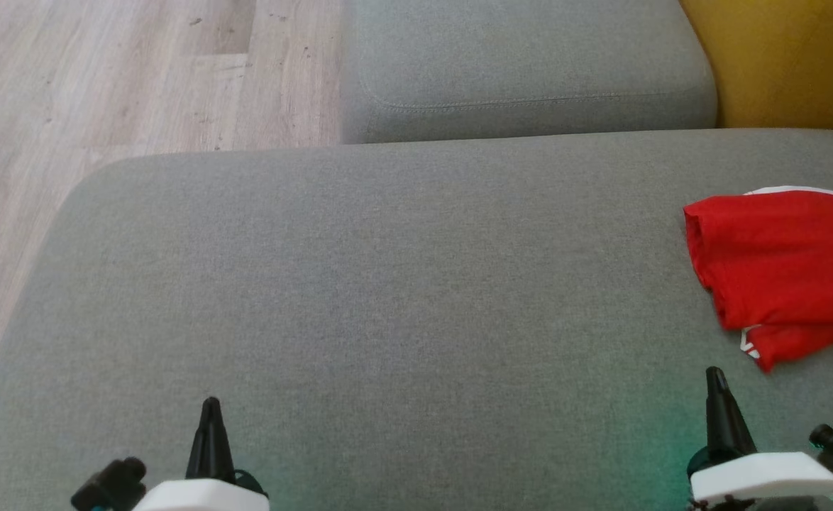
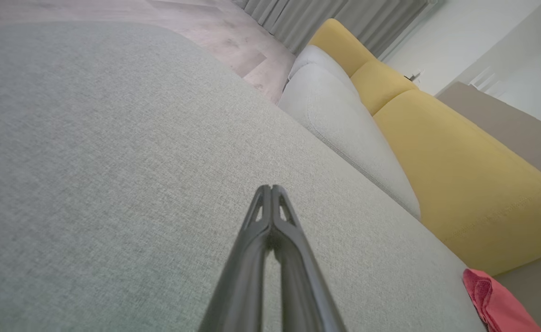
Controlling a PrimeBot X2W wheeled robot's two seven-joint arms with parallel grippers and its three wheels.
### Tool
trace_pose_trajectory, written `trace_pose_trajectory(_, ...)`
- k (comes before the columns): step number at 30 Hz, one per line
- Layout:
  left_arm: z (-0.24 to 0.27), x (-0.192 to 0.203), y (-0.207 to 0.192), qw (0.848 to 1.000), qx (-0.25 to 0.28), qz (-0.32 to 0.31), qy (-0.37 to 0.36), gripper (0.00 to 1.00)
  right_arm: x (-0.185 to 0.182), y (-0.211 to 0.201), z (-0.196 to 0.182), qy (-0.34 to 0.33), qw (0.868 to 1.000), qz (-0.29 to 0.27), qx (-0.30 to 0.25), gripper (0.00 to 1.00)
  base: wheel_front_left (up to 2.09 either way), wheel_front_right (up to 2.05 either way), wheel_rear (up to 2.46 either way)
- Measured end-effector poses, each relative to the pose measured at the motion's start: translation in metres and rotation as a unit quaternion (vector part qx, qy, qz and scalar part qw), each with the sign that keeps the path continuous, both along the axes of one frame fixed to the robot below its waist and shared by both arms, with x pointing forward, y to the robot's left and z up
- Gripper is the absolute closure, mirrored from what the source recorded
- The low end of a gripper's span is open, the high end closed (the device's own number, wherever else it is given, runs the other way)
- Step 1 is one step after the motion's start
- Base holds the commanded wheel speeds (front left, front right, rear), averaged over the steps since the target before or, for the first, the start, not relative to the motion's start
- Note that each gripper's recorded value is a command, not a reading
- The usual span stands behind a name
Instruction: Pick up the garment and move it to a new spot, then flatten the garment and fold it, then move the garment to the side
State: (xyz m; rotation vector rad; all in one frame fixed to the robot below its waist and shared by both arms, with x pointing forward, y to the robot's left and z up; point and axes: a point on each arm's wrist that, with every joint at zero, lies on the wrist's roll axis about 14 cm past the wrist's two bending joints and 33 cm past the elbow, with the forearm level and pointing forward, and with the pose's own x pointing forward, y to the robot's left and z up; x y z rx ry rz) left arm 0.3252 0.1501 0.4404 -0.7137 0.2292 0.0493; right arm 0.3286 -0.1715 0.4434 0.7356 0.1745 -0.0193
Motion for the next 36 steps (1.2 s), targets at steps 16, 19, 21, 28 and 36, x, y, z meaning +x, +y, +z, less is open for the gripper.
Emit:
trace_pose_trajectory(16, 0.002, 0.010, 0.011, 0.994, -0.104, 0.029, 0.008, 1.00, 0.011, -0.010, 0.006, 0.002, 0.994, -0.032, 0.100, 1.00, 0.00, 0.00, 0.00)
trace_pose_trajectory(19, 0.005, 0.014, 0.009, 0.991, -0.129, 0.025, 0.005, 1.00, 0.011, -0.013, 0.005, 0.005, 0.992, -0.040, 0.122, 1.00, 0.00, 0.00, 0.00)
trace_pose_trajectory(21, 0.004, 0.014, 0.011, 0.990, -0.140, 0.029, 0.006, 1.00, 0.012, -0.013, 0.004, 0.007, 0.990, -0.041, 0.134, 1.00, 0.00, 0.00, 0.00)
trace_pose_trajectory(28, 0.006, 0.019, 0.015, 0.983, -0.180, 0.039, 0.005, 1.00, 0.020, -0.016, 0.011, -0.001, 0.984, -0.049, 0.173, 1.00, 0.00, 0.00, 0.00)
trace_pose_trajectory(36, 0.010, 0.024, 0.020, 0.973, -0.227, 0.049, 0.000, 1.00, 0.022, -0.021, 0.012, 0.000, 0.974, -0.060, 0.217, 1.00, 0.00, 0.00, 0.00)
